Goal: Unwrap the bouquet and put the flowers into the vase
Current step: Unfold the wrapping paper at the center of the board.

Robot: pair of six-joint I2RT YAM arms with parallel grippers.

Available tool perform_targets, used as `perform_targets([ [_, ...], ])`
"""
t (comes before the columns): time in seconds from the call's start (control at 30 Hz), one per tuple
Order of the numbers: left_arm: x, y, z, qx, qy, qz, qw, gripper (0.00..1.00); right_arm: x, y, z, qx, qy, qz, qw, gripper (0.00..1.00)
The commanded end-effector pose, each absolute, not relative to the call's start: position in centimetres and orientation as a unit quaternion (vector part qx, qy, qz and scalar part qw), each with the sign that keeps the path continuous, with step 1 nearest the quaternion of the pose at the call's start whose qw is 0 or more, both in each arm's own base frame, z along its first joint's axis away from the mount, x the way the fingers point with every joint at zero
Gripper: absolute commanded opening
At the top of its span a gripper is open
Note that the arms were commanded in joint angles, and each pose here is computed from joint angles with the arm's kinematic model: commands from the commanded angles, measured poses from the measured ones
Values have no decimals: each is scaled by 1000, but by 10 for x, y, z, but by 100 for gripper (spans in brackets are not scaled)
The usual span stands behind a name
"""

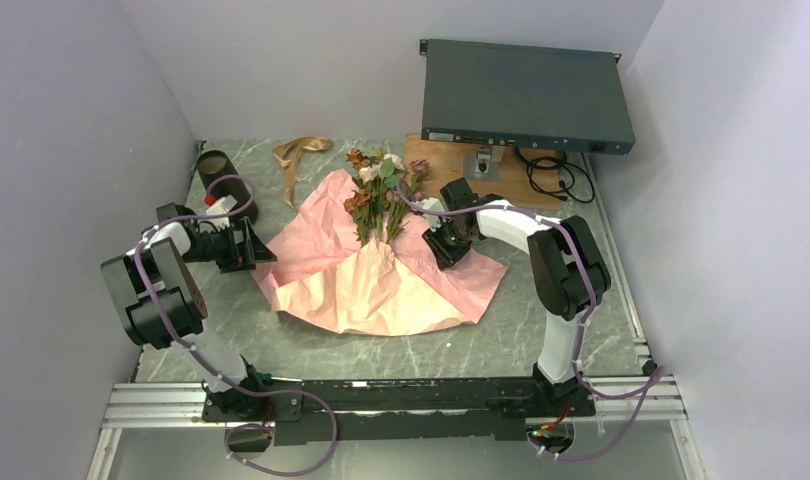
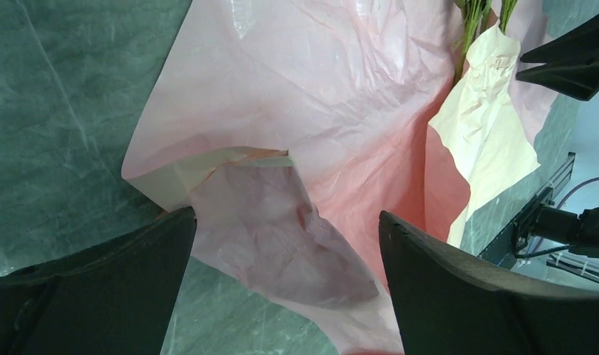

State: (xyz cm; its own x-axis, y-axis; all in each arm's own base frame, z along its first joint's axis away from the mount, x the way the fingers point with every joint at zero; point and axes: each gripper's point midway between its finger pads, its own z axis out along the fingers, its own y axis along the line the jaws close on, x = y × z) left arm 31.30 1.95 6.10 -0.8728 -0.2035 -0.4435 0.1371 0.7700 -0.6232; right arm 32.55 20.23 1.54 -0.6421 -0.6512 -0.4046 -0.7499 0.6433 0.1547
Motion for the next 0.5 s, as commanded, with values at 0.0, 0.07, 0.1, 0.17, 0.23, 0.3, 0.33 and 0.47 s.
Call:
perform_targets([
  [0.0,324,16,77,-13,888,-357,289,99,324,196,-13,-398,898,135,131,34],
  [0.07,321,21,78,-20,894,-343,288,99,324,195,-14,-398,898,133,132,34],
  [0.1,319,26,78,-29,898,-333,286,99,324,195,-14,-397,898,133,132,34],
  [0.17,314,39,76,-63,900,-324,284,99,324,195,-15,-396,899,132,131,33],
  [0.23,308,52,74,-100,898,-319,287,99,325,195,-16,-395,900,131,132,33],
  [0.3,302,58,68,-118,897,-320,282,99,325,195,-16,-393,900,132,133,33],
  [0.33,301,57,66,-117,896,-326,280,99,325,196,-17,-392,901,133,132,33],
  [0.47,304,50,59,-127,885,-357,271,99,326,197,-18,-393,900,134,130,33],
])
